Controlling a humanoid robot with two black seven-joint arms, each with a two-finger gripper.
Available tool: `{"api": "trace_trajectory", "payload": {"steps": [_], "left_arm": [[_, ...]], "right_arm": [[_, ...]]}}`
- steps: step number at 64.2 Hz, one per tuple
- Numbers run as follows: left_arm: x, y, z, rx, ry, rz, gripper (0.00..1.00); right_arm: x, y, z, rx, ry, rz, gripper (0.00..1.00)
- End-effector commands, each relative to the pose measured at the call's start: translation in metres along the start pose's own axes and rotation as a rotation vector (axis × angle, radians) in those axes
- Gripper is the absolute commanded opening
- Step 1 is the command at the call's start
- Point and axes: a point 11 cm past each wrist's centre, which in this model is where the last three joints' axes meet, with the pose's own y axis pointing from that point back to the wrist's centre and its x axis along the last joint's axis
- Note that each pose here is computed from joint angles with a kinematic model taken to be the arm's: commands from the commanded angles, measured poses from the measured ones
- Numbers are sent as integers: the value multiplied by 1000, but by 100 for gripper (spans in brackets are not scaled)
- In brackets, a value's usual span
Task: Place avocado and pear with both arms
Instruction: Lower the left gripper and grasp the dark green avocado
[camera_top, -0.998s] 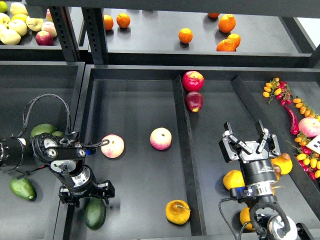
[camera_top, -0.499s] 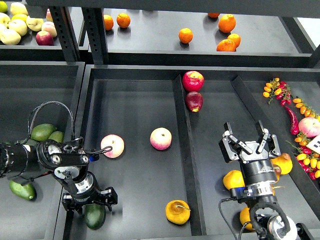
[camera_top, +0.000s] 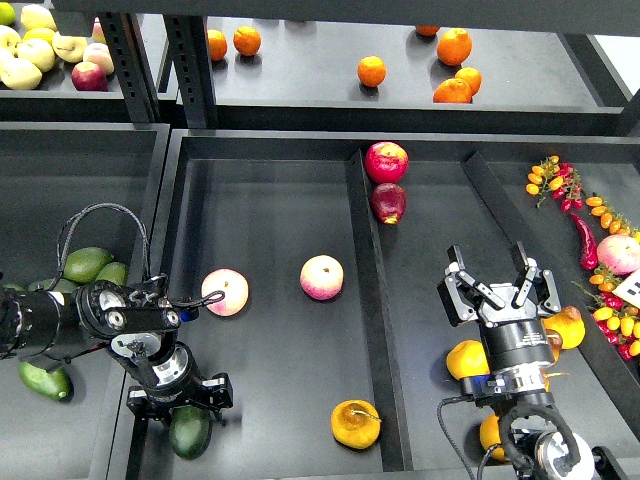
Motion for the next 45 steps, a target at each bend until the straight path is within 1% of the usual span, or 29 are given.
{"api": "trace_trajectory", "payload": {"steps": [1,6,7,11,13,21,28,36,45], "left_arm": [[-1,0,2,-15,19,-11,51],[-1,1,4,-23,29,-14,40],[-1,1,4,-23,29,-14,38],[-1,3,6,-36,47,-21,27],[-1,3,7,-41,55,-24,24],[2,9,10,-51,53,-20,22],[23,35,20,-78,45,38,23],[50,65,15,-88,62,112,23],[67,90,8,-98,78,160,23]], "right_arm": [[0,0,0,1,0,1,100],[0,0,0,1,0,1,100],[0,0,0,1,0,1,100],[0,0,0,1,0,1,100],[0,0,0,1,0,1,100],[0,0,0,1,0,1,100],[1,0,0,-1,0,2,100],[2,0,3,-7,-2,6,100],[2,1,4,-10,-2,7,100]]}}
